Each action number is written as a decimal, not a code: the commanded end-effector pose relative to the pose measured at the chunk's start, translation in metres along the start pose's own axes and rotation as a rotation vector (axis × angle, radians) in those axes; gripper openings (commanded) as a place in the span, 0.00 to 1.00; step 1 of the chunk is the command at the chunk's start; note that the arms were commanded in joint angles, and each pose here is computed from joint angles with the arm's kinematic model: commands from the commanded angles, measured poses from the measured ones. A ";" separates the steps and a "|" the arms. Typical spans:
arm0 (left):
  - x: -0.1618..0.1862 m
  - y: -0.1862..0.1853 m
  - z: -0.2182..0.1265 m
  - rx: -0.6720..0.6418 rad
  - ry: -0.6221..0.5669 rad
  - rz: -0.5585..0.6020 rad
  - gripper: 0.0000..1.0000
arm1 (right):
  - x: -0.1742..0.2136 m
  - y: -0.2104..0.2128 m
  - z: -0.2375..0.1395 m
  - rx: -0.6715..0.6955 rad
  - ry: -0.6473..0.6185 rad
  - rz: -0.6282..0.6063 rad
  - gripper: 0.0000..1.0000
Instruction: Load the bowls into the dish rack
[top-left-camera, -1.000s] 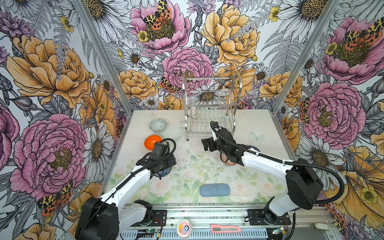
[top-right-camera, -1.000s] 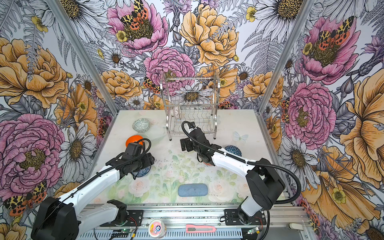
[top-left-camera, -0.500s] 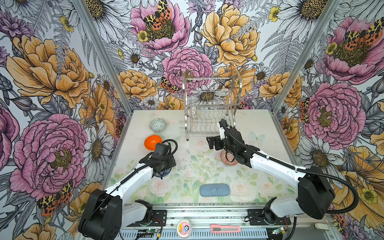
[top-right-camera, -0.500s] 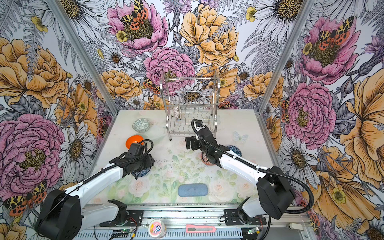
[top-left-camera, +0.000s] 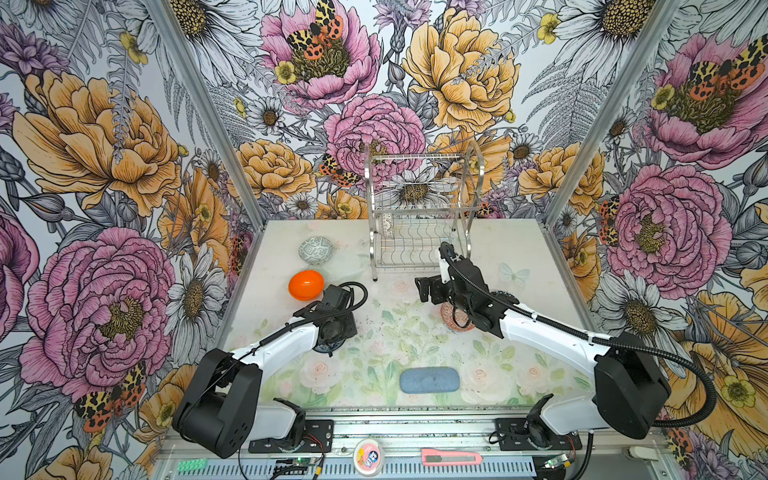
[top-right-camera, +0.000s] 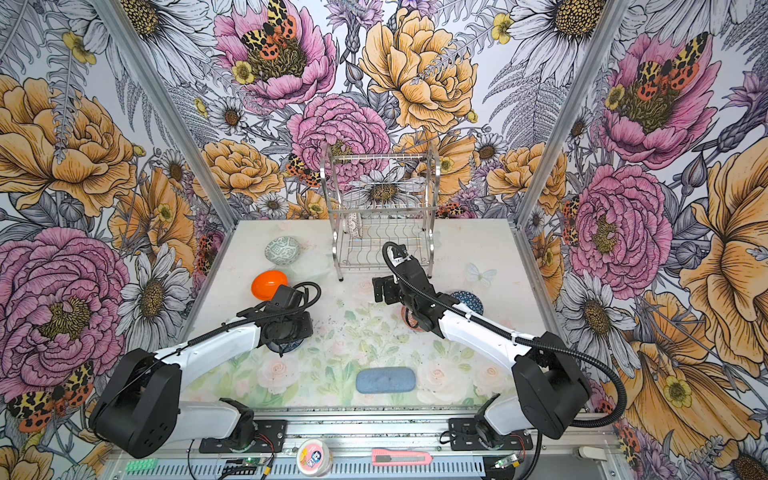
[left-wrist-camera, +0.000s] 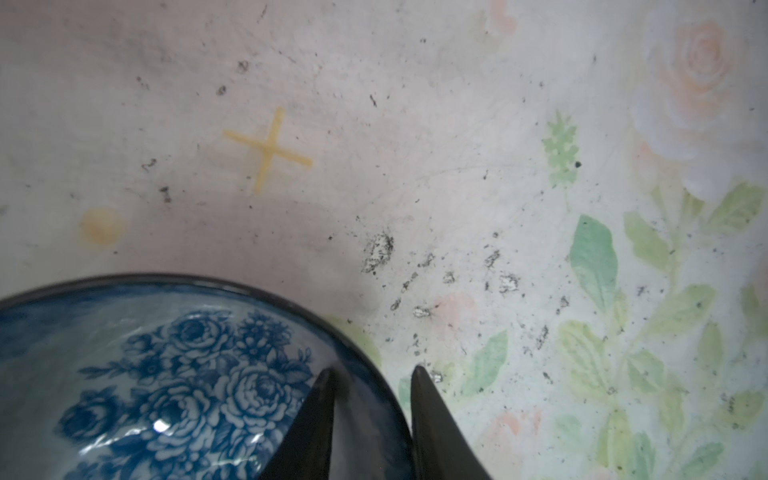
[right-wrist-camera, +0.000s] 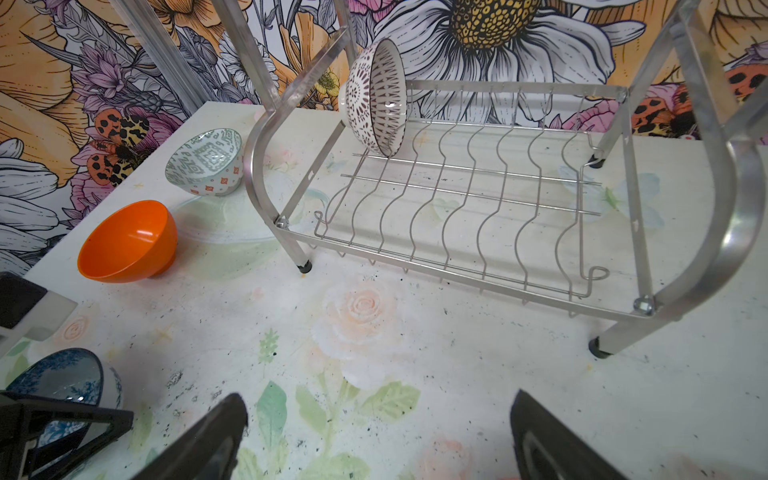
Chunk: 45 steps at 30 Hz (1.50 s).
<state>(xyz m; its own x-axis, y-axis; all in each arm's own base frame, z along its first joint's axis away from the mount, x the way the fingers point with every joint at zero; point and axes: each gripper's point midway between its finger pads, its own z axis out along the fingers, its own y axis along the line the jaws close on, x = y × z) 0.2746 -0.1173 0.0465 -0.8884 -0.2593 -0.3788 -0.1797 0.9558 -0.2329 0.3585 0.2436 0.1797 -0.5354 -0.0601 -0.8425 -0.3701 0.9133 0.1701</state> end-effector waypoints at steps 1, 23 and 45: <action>-0.014 -0.015 -0.004 0.022 -0.040 0.018 0.29 | -0.010 -0.007 -0.010 0.021 -0.040 0.020 0.99; -0.028 -0.149 0.019 0.142 -0.013 0.202 0.08 | -0.006 -0.052 -0.031 0.096 -0.068 0.110 0.99; -0.007 -0.220 0.059 0.194 0.061 0.277 0.18 | 0.008 -0.087 -0.042 0.157 -0.068 0.179 0.99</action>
<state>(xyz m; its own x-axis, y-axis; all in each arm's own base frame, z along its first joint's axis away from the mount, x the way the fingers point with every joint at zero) 0.3628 -0.3214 0.0661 -0.8801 -0.0005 -0.4748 0.1397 0.9555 -0.2598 0.3573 0.1508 0.1745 -0.5369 0.1132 -0.8360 -0.1551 0.9608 0.2297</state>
